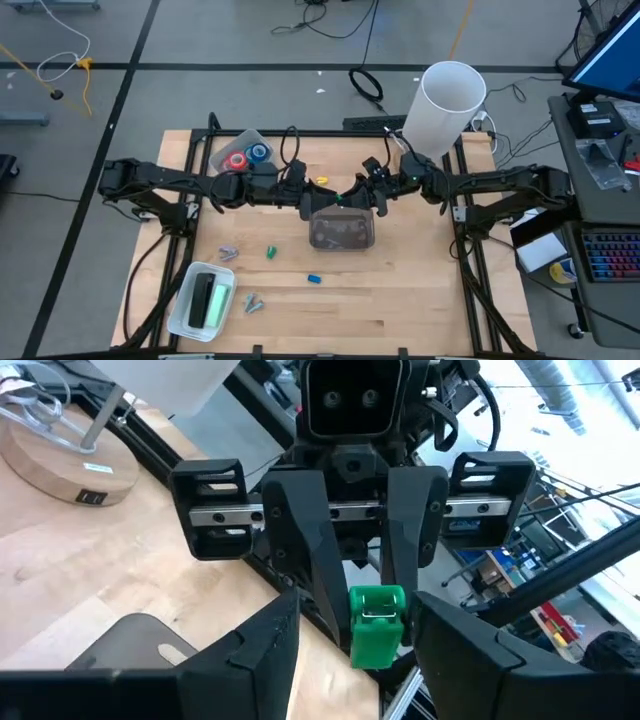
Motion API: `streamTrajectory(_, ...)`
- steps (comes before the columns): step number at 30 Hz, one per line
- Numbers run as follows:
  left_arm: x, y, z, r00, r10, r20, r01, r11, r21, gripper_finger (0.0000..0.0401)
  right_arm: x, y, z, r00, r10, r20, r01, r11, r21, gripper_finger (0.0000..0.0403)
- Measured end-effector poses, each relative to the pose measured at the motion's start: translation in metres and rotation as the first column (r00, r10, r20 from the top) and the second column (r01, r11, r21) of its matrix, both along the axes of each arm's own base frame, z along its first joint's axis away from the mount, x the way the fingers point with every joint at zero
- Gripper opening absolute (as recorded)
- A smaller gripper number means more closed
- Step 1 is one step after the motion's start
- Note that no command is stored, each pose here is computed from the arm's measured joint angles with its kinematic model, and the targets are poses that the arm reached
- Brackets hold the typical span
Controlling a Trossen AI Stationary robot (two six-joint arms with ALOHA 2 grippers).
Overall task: Pick and place Stapler, Stapler remover, tape
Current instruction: Put the small dark green stapler into the white bin
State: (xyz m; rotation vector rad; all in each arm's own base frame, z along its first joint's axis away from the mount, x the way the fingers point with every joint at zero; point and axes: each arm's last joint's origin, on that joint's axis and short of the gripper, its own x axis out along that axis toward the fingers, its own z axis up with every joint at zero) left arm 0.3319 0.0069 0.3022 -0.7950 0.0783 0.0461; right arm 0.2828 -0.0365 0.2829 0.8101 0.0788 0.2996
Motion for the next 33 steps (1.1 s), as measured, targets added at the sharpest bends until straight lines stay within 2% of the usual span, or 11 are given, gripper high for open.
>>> streamTrajectory(13,0.0,0.011,0.0,1.0,0.017,-0.003,-0.017,1.0,-0.024,0.0183,0.0,-0.001,-0.001,1.0,-0.013,-0.014,0.013,1.0,0.004,0.0066)
streamTrajectory(26,-0.001,0.013,0.0,1.0,0.013,0.0,-0.013,1.0,-0.002,0.0059,0.0,-0.002,-0.003,0.998,-0.045,-0.033,0.046,0.999,0.015,0.0067)
streamTrajectory(29,-0.001,0.013,0.0,1.0,0.017,0.0,-0.017,1.0,0.002,0.0047,0.0,-0.002,-0.003,0.998,-0.051,-0.033,0.051,0.999,0.016,0.0067)
streamTrajectory(33,-0.001,0.013,0.0,1.0,0.026,0.0,-0.026,1.0,0.002,0.0054,0.001,-0.002,-0.003,0.998,-0.061,-0.034,0.062,0.998,0.022,0.0067)
